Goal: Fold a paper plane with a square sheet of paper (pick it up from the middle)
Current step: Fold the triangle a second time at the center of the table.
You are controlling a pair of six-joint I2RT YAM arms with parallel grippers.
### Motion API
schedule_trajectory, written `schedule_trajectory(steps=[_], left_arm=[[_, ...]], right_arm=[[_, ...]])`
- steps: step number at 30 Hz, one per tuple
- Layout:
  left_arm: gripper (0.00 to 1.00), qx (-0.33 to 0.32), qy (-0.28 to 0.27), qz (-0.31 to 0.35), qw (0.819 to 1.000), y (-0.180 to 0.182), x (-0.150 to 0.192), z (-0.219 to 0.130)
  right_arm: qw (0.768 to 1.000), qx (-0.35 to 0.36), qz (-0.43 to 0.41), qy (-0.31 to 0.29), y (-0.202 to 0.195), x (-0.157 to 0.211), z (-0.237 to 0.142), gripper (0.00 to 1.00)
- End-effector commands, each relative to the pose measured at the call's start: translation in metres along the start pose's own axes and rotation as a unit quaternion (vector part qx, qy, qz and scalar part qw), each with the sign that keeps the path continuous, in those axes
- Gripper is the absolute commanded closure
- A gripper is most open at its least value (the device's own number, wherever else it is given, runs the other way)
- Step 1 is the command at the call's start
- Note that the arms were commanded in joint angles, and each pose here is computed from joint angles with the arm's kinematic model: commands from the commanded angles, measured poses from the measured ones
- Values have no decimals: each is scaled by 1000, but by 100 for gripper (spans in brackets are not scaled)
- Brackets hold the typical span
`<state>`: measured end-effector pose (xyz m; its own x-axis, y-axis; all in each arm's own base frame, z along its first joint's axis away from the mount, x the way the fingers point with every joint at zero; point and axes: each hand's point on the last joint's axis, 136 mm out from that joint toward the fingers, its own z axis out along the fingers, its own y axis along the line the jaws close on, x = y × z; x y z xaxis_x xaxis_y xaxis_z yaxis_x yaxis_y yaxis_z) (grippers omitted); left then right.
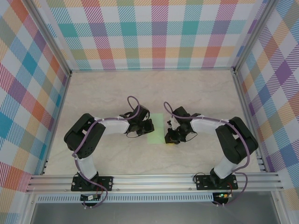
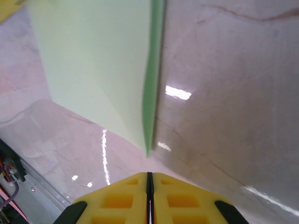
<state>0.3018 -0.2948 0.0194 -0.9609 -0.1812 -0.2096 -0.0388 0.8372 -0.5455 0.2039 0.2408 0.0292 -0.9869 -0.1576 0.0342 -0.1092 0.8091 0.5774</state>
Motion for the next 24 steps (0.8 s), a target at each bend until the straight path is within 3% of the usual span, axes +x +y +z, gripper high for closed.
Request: schedule_trajectory(steps=[1, 8, 17, 24], left_arm=[[93, -66, 26, -13, 997, 35, 16, 12], [93, -56, 30, -13, 998, 30, 16, 13], [92, -46, 29, 1, 999, 21, 12, 9], [90, 42, 17, 25, 999, -27, 0, -10]], right_arm=[[999, -23, -10, -36, 20, -19, -15, 90], [999, -30, 9, -32, 21, -38, 2, 90], [999, 10, 37, -2, -8, -23, 20, 90], [998, 48, 51, 7, -25, -17, 23, 91]])
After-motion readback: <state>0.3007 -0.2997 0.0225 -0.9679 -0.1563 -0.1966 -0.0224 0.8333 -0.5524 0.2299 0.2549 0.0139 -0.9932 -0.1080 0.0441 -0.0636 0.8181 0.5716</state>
